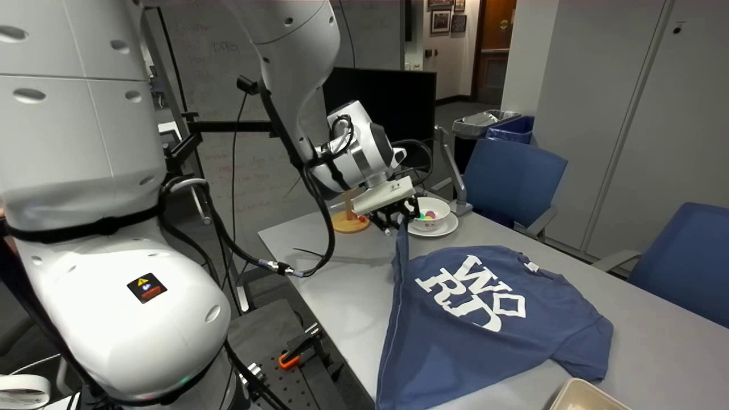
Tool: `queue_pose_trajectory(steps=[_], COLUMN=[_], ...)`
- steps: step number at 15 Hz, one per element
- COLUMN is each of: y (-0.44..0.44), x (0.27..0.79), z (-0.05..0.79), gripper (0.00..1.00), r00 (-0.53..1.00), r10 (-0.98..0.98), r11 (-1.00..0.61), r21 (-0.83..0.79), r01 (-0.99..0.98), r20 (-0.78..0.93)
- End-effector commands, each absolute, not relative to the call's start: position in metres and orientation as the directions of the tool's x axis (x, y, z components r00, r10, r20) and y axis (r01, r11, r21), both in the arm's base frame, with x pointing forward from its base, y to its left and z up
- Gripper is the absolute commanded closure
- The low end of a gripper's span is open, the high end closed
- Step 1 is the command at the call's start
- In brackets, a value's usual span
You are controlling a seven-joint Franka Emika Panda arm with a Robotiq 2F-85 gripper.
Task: Fold the T-shit on the table
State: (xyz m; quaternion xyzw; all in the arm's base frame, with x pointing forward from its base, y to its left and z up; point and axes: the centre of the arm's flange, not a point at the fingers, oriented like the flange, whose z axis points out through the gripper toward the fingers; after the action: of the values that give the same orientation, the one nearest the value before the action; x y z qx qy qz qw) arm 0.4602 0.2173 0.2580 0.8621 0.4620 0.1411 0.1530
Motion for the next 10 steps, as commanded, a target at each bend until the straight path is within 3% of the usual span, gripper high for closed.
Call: queue_pose_trajectory(steps=[1,10], y=[0.236,0.231], x=[0.508,0.603], z=[0.253,0.231], gripper=[0.97,0.97], r00=[0.544,0.574], r10=[0.825,0.792], r11=[-0.538,-0.585], r21=[0.51,0.529], r01=[0.671,0.615], r20=[0.155,0.209])
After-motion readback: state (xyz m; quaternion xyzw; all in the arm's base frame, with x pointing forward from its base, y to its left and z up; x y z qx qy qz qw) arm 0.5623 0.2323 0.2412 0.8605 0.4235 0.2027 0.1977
